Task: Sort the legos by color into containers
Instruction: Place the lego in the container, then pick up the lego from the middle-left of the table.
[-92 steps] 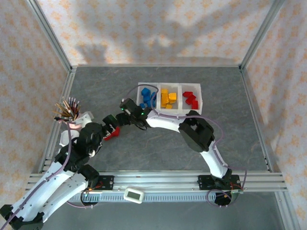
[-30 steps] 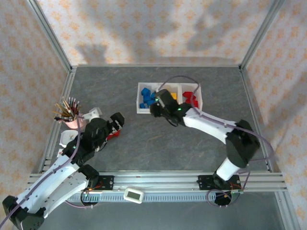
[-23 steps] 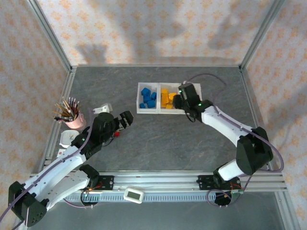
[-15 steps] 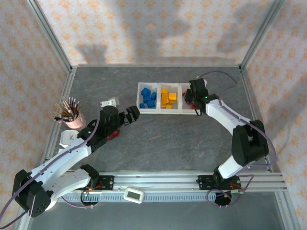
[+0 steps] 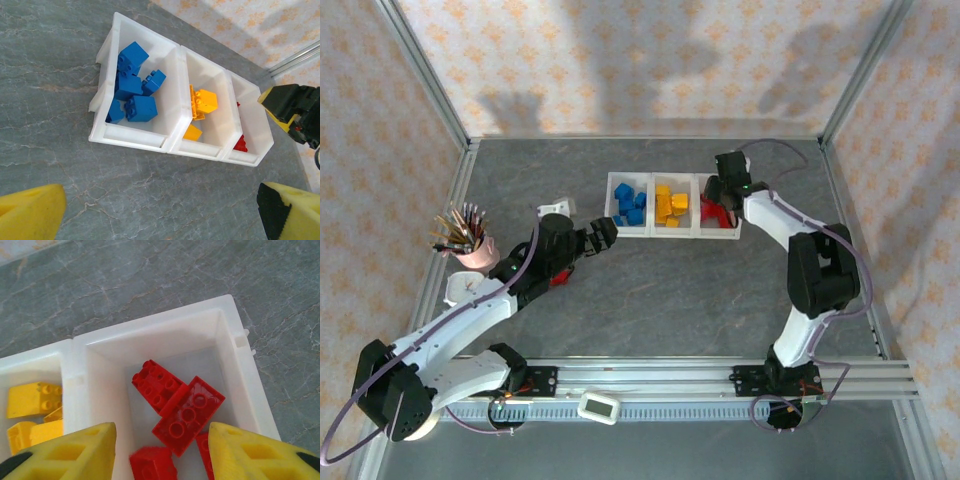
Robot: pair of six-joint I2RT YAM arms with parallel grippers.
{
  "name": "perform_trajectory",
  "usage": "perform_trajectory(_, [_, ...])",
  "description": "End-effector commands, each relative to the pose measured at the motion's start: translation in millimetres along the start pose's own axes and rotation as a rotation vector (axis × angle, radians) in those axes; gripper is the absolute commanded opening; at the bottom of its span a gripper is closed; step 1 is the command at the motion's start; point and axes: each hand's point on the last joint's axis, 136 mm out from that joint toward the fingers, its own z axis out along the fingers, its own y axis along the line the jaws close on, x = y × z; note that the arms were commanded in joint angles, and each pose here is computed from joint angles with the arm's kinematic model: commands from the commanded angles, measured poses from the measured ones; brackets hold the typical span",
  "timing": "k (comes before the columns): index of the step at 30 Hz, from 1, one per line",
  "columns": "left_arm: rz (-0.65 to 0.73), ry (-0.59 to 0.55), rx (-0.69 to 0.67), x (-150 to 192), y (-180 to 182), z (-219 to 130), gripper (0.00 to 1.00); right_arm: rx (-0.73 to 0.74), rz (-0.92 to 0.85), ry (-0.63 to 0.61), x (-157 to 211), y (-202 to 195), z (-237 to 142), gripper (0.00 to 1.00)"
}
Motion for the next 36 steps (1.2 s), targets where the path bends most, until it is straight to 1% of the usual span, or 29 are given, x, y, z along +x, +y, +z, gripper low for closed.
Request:
perform_trajectory(1, [0.01,-0.041,0.018,-14,-6,-3,0.99,-0.062,-0.021,-0.022,0,13,-27,0.52])
perform_trajectory(4, [0.007,-0.04,0.011,-13,-4,-5,0.99,-0.081,-0.044,-0.009,11,21,-41,0.53])
perform_trajectory(9, [0.003,-0.041,-0.006,-10,3,-11,0.99,-0.165,-0.105,0.008,34,55,-69,0.57])
perform_trajectory(12, [-0.003,-0.042,-0.025,-7,10,-16,0.99,-0.201,-0.147,0.023,52,76,-80,0.58])
perform_trajectory(17, [-0.019,-0.055,-0.051,-5,22,-30,0.99,-0.321,-0.221,0.066,95,124,-97,0.6])
perform_trajectory(21, [-0.028,-0.061,-0.081,-3,32,-41,0.99,-0.39,-0.282,0.086,130,160,-107,0.62])
perform_trajectory(26, [-0.043,-0.069,-0.133,0,47,-56,0.99,-0.443,-0.357,0.138,178,198,-107,0.66])
perform_trajectory(29, [-0.059,-0.094,-0.172,-3,57,-67,0.99,-0.478,-0.378,0.167,199,219,-106,0.69])
perform_trajectory(36, [-0.107,-0.175,-0.232,-12,75,-94,0.99,-0.538,-0.428,0.229,239,266,-98,0.74])
